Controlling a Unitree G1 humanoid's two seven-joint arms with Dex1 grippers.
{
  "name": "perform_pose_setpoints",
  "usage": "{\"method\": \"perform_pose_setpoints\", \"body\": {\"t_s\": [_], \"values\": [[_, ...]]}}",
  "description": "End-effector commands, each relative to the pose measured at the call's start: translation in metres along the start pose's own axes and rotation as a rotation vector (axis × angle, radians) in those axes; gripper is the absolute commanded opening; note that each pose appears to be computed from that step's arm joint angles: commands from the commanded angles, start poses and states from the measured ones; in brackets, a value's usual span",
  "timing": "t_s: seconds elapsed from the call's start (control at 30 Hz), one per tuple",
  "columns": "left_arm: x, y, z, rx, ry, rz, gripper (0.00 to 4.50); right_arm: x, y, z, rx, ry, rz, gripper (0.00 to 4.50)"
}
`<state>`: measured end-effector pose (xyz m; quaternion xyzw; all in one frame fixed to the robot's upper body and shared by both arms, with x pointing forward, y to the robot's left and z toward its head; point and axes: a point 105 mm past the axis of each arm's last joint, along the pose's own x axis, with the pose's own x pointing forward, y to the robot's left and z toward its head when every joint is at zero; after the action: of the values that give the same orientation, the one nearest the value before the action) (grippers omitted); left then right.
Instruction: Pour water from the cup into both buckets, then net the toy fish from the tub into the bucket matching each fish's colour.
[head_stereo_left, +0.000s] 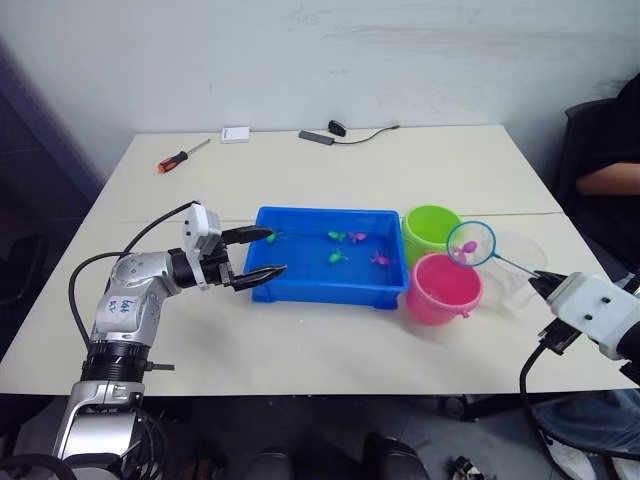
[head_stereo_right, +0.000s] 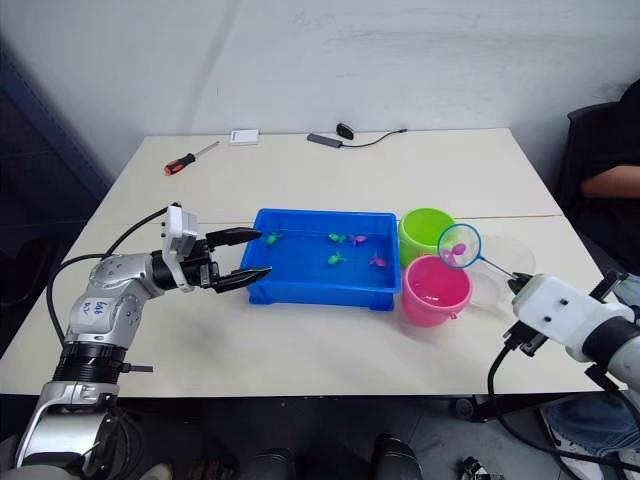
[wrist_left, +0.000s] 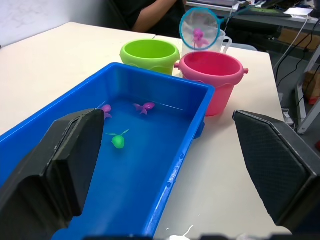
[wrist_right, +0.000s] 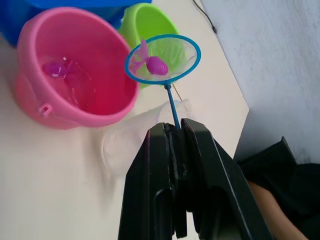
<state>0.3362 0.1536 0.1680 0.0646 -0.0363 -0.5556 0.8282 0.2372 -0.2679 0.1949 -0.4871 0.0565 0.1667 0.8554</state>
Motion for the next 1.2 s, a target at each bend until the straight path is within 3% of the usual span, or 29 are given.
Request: {"method": "perform_pose_setpoints", "body": {"t_s": [0.03, 0.57, 1.2], "values": [[-0.001, 0.002, 0.006, 0.026, -0.014, 0.003, 4.47, -0.002, 0.008, -0.005, -0.210, -0.004, -0.015, 0.00], [-0.003, 0.000, 0.004, 0.019, -0.019, 0.017, 4.47, 0.003, 0.016, -0.015, -0.585, -0.099, -0.079, 0.00], [-0.004, -0.001, 0.002, 0.017, -0.029, 0.040, 4.47, -0.007, 0.022, -0.018, -0.838, -0.183, -0.212, 0.00]]}}
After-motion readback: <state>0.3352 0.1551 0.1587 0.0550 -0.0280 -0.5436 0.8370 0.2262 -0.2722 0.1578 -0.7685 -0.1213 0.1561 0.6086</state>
